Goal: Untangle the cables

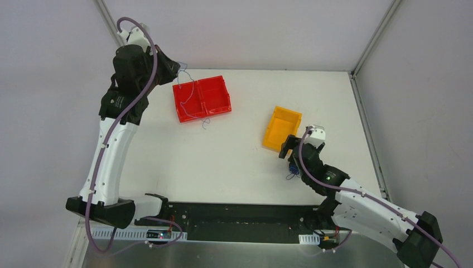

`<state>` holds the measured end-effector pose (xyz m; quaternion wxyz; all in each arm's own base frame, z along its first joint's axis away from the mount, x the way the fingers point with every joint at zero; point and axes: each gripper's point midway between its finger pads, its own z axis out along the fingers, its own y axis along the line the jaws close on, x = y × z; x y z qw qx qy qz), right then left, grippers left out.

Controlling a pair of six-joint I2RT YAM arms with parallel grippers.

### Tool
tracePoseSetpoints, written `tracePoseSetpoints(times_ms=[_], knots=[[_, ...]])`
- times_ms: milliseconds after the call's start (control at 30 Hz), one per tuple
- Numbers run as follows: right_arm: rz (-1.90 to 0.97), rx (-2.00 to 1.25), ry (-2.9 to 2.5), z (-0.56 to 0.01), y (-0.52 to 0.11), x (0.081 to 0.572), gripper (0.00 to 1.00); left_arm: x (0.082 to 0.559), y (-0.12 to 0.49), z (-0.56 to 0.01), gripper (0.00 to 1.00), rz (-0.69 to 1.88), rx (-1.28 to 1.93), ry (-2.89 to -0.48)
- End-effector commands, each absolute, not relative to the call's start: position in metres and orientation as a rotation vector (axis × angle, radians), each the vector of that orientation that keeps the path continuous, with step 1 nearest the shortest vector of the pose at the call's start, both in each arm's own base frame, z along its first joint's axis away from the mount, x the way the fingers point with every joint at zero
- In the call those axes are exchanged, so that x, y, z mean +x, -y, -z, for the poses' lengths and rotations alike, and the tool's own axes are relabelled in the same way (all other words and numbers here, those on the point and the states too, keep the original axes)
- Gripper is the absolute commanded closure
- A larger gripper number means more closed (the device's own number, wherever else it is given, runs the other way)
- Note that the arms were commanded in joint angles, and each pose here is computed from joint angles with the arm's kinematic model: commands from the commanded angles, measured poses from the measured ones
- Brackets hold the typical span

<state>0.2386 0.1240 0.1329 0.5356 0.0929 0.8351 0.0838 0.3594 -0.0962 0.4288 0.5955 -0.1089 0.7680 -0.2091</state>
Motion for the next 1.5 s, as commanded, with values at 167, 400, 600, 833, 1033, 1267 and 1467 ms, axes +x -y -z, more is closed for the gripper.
tracePoseSetpoints(times_ms=[167,400,600,833,1033,1267,1467], knots=[[-0.234,0.226,-1.925,-0.163,-0.132,0.252,0.14,0.389,0.077,-0.462,1.00,0.357,-0.284,-1.690],[-0.246,0.225,-1.920,-0.166,-0.133,0.252,0.14,0.407,0.071,-0.481,1.00,0.328,-0.298,-1.646],[-0.243,0.217,-1.925,-0.165,-0.133,0.252,0.14,0.422,0.071,-0.490,1.00,0.331,-0.307,-1.628],[-0.252,0.220,-1.920,-0.167,-0.133,0.252,0.14,0.445,0.068,-0.462,1.00,0.300,-0.332,-1.684],[-0.252,0.224,-1.925,-0.165,-0.130,0.248,0.14,0.460,0.059,-0.427,1.00,0.251,-0.364,-1.744],[-0.240,0.225,-1.926,-0.166,-0.126,0.247,0.14,0.466,0.042,-0.421,1.00,0.184,-0.398,-1.735],[-0.232,0.221,-1.938,-0.165,-0.128,0.249,0.14,0.483,0.043,-0.399,1.00,0.162,-0.394,-1.774]])
